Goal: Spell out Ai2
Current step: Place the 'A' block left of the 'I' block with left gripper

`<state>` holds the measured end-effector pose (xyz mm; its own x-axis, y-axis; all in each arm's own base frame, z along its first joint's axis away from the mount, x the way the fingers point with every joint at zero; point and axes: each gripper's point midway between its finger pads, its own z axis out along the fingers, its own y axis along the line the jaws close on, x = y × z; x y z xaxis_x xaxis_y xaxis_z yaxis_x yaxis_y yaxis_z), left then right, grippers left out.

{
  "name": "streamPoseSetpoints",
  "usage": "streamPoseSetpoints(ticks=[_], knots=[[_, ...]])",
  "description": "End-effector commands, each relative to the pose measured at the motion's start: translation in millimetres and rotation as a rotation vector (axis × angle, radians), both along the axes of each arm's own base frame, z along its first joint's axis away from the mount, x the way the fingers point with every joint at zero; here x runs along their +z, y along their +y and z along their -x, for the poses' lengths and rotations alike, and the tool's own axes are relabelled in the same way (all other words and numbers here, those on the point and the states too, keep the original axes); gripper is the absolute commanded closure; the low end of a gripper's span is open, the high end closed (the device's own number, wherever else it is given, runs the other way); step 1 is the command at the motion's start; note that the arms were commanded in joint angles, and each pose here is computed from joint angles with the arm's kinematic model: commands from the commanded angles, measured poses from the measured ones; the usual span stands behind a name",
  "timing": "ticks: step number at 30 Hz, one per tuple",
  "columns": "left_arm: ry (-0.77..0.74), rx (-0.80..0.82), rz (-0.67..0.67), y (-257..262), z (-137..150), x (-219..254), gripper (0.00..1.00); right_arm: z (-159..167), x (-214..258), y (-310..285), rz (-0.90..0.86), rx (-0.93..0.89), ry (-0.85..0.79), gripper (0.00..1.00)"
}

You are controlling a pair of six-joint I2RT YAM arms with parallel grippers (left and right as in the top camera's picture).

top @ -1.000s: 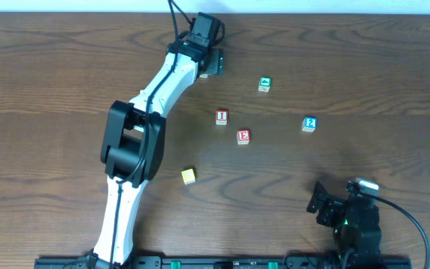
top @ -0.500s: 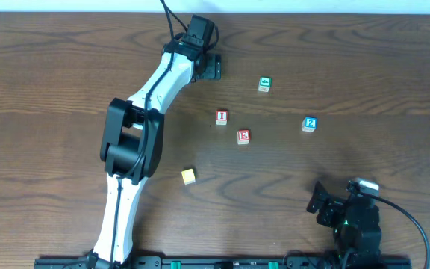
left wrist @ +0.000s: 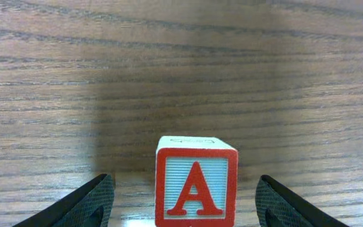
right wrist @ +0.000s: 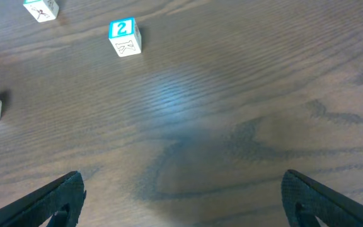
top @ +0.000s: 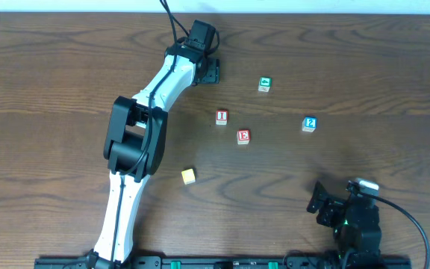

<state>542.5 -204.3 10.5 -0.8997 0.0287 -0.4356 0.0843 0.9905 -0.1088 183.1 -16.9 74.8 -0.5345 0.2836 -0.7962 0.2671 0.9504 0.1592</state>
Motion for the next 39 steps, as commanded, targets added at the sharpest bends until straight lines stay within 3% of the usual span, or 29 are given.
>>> streamPoseSetpoints(ticks=[1, 14, 25, 33, 39], knots=[[-0.026, 0.0, -0.007, -2, -7, 2, 0.28, 1, -4, -2, -0.008, -0.016, 0.004, 0.01], [-0.045, 0.01, -0.03, -2, -9, 3, 0.58, 1, -4, -2, -0.008, -0.016, 0.004, 0.01], [-0.048, 0.021, -0.036, 0, -10, 3, 0.64, 1, -4, -2, -0.008, -0.016, 0.004, 0.01], [-0.037, 0.031, -0.035, 0, -8, 4, 0.76, 1, -4, -2, -0.008, -0.016, 0.004, 0.01], [0.002, 0.029, -0.046, 0, 5, 40, 0.94, 1, -4, -2, -0.008, -0.017, 0.004, 0.01]])
